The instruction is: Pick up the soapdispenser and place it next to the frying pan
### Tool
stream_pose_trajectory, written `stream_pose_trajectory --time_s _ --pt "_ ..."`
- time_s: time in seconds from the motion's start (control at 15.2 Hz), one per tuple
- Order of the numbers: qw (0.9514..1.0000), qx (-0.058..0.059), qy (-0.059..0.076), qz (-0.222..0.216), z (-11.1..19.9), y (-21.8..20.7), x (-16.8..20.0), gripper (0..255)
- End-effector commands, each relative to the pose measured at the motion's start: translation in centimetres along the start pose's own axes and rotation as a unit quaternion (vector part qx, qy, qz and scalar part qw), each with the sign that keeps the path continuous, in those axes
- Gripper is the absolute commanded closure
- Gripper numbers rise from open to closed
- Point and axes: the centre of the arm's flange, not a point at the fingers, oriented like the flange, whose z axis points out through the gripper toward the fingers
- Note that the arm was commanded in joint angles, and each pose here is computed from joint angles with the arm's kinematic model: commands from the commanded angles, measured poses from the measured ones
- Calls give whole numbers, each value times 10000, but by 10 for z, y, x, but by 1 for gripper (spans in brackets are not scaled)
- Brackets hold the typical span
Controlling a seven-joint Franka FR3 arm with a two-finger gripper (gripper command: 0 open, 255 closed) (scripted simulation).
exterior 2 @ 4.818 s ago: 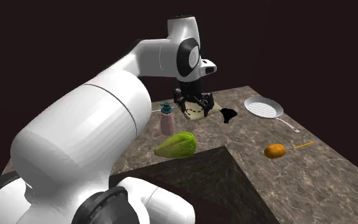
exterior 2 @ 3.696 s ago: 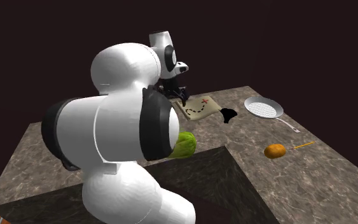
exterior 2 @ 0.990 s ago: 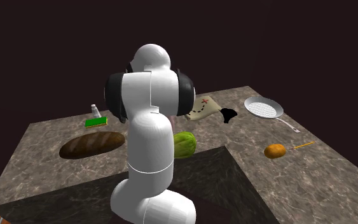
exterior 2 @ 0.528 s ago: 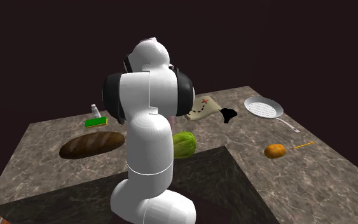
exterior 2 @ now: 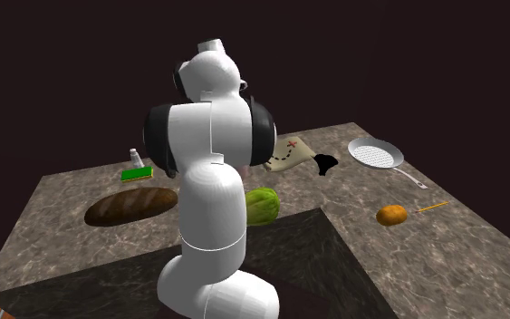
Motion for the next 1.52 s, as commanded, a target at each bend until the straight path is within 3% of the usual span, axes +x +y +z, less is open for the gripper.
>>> stream_pose_trajectory --time_s 0.0,1.45 --pt "10000 0 0 0 -11 2 -1 255" --pt "10000 0 0 0 -125 24 5 255"
